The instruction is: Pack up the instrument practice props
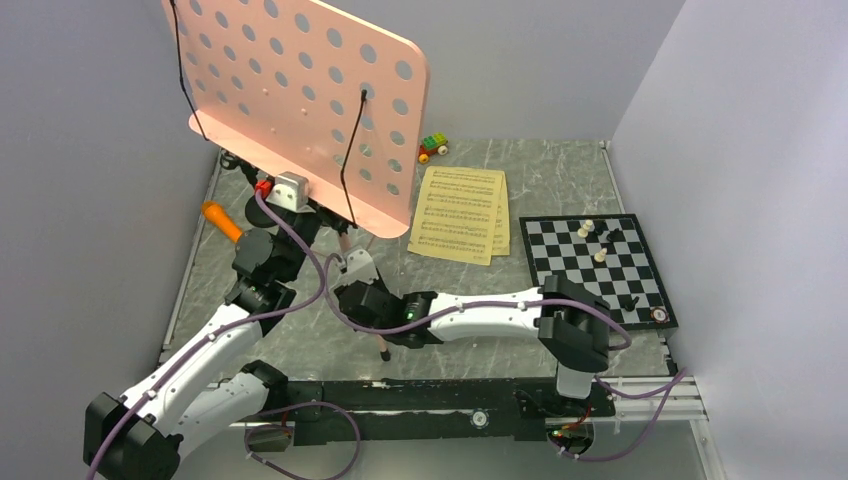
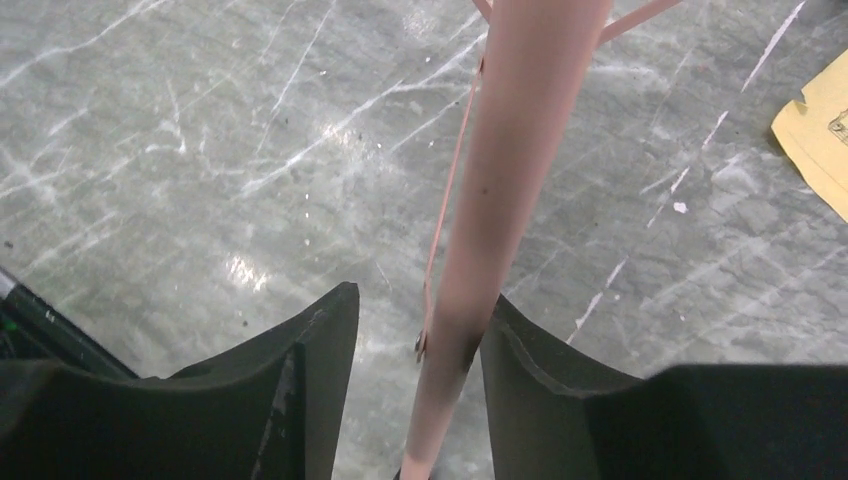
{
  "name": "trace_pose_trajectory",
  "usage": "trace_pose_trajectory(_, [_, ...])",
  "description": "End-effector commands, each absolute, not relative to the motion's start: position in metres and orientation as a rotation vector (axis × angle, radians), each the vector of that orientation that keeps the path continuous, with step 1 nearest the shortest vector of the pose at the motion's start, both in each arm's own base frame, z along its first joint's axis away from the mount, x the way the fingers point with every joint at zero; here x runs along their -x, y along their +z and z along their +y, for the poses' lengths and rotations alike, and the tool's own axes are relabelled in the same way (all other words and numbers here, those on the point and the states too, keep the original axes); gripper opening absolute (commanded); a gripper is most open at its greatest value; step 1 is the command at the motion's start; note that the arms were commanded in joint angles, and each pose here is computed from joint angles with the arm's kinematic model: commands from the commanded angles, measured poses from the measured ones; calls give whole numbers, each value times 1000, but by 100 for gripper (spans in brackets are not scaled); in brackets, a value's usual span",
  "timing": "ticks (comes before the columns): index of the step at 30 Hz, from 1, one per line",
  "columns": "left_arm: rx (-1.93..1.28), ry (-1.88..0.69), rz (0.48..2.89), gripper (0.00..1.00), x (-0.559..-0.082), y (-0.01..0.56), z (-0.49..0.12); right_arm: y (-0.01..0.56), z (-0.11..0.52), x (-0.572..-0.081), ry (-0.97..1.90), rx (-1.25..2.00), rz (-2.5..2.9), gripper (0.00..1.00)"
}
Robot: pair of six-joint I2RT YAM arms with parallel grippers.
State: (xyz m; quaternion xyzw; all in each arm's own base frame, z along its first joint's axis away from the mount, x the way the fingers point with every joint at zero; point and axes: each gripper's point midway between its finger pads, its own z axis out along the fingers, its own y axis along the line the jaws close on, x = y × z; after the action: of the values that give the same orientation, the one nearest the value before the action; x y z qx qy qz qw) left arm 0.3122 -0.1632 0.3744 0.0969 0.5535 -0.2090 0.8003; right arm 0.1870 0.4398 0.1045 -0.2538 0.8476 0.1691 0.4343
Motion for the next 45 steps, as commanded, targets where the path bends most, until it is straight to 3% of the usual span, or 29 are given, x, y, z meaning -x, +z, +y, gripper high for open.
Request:
trace_pose_trajectory(1, [-222, -480, 1218, 41, -312, 362, -171, 146, 427, -185, 456, 615, 2035, 54])
trace_pose_trajectory(5, [-217, -472, 1222, 35, -311, 358, -169, 170, 413, -184, 523, 591, 2005, 61])
trace_pose_trajectory(10, [-213, -462, 1230, 53, -313, 355, -168, 189, 405, -178, 599, 588, 1971, 69])
trace_pose_trajectory(13, [-215, -461, 1233, 55, -314, 354, -169, 195, 397, -176, 615, 567, 1968, 72])
trace_pose_trajectory(15, [-222, -460, 1235, 43, -314, 351, -169, 198, 389, -177, 619, 537, 1965, 74])
trace_pose_trajectory(19, [-230, -464, 1227, 8, -312, 351, -170, 205, 376, -188, 709, 455, 1979, 76])
trace_pose_trajectory(21, [-233, -473, 1218, 0, -309, 352, -170, 204, 371, -199, 790, 408, 2000, 76])
trace_pose_trajectory(34, [-401, -606, 1170, 0, -290, 356, -191, 296, 370, -244, 1415, 499, 1703, 73])
trace_pose_trajectory(45, [-422, -621, 1204, 0, -291, 350, -191, 296, 410, -268, 1454, 637, 1656, 62])
